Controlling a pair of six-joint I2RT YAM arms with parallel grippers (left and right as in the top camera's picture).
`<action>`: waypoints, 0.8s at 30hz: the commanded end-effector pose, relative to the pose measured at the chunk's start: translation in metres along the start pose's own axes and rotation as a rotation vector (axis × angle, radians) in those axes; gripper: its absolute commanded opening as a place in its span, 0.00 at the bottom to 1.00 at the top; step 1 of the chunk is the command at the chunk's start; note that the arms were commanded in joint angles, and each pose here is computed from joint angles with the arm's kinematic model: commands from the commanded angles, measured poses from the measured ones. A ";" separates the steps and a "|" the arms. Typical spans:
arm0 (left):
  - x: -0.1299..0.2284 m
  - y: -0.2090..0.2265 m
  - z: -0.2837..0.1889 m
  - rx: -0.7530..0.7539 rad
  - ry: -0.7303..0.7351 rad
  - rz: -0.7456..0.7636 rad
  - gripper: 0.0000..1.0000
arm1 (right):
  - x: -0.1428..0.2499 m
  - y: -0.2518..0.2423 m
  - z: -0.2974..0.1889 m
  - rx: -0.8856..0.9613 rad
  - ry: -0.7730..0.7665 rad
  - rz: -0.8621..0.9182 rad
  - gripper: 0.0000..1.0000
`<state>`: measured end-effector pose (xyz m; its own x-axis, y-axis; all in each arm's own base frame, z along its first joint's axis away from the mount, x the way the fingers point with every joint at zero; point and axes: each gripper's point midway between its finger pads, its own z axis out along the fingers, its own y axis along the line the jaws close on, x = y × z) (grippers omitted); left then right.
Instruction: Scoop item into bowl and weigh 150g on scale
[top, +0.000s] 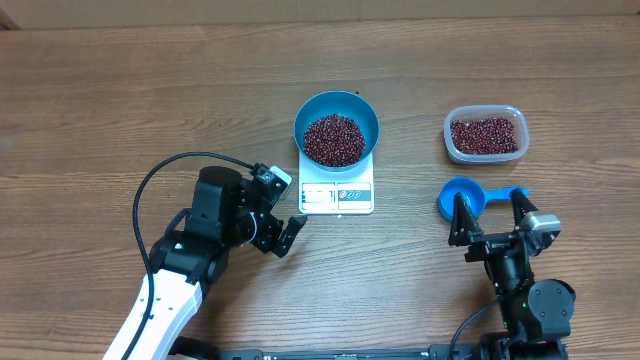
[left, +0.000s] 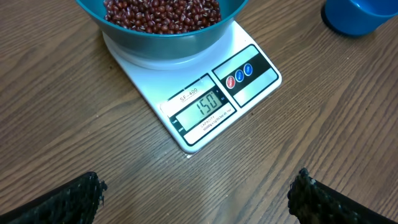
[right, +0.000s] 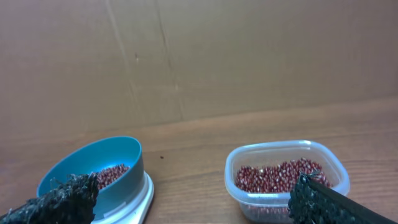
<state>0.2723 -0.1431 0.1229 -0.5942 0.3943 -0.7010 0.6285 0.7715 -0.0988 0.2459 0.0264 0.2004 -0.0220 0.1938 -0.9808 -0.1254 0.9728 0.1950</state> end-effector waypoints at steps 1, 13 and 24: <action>0.002 0.002 0.001 -0.005 0.003 -0.007 0.99 | 0.009 -0.003 -0.001 0.002 -0.012 -0.003 1.00; 0.002 0.002 0.001 -0.005 0.003 -0.007 1.00 | 0.029 -0.006 -0.001 0.008 0.021 0.006 1.00; 0.002 0.002 0.001 -0.005 0.003 -0.007 1.00 | 0.029 -0.006 -0.001 0.008 0.021 0.005 1.00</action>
<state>0.2723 -0.1431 0.1229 -0.5942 0.3943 -0.7010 0.6285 0.7715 -0.0988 0.2451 0.0264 0.1727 -0.0475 0.1926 -0.9801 -0.1206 0.9729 0.1971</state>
